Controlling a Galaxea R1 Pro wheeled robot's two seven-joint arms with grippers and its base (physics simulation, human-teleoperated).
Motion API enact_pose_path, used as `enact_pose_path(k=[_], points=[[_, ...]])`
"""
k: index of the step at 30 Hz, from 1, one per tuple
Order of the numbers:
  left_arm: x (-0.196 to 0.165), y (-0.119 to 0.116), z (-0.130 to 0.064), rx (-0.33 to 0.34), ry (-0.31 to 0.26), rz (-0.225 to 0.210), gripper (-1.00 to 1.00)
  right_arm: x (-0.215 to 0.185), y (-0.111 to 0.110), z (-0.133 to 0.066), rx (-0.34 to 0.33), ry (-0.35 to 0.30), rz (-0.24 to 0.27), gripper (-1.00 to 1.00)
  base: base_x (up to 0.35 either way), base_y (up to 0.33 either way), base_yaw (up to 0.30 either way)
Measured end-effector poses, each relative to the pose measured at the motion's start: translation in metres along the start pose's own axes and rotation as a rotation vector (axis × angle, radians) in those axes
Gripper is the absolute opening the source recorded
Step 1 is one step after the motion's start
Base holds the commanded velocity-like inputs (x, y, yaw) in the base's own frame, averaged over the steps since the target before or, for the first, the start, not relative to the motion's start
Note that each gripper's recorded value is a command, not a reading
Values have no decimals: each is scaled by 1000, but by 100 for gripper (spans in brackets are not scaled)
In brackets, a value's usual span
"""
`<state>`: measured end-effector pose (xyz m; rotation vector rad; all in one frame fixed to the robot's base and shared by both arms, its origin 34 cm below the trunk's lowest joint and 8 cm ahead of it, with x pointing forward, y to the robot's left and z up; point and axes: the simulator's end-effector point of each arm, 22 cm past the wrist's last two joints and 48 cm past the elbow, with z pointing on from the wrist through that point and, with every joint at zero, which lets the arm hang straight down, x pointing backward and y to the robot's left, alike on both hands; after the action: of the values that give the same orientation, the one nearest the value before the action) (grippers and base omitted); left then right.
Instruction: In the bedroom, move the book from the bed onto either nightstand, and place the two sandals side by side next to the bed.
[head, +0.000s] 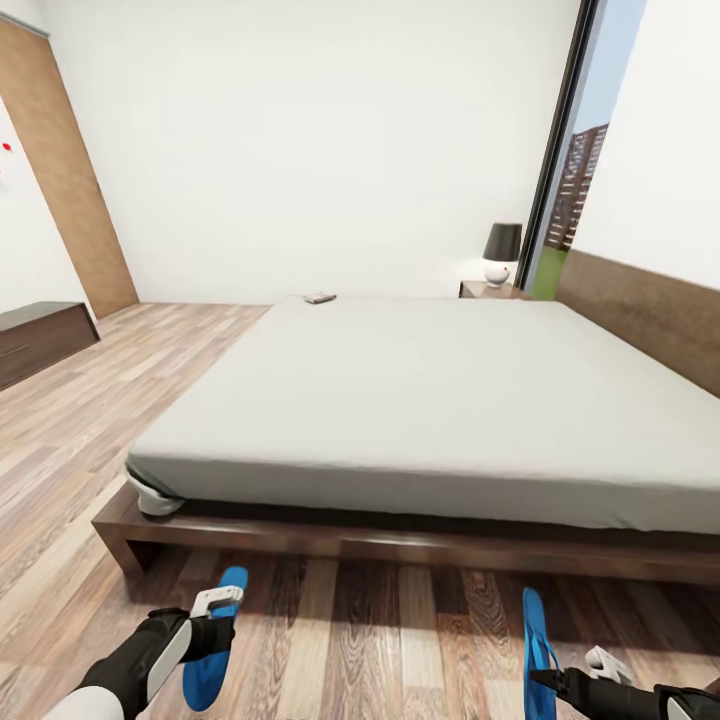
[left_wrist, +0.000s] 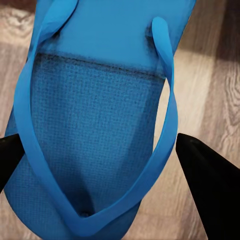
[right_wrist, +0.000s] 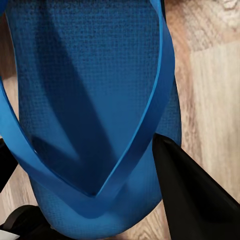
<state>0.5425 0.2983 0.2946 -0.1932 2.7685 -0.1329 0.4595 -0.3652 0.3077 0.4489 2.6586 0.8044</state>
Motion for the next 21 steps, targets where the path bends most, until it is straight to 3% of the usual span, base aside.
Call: enact_pose_path(k=[17,19,21], points=[[24,1,32,4,6,1,-100,14,-22,24,-7,-8,9,-100,0,0,0],[27,1,35,1,12,2,-100,8,-15,24,-53,-32,40,-100,0,0,0],[30,2,38,0,19,1,-100,1,5,21,-160,-62,71,-100,0,0,0]])
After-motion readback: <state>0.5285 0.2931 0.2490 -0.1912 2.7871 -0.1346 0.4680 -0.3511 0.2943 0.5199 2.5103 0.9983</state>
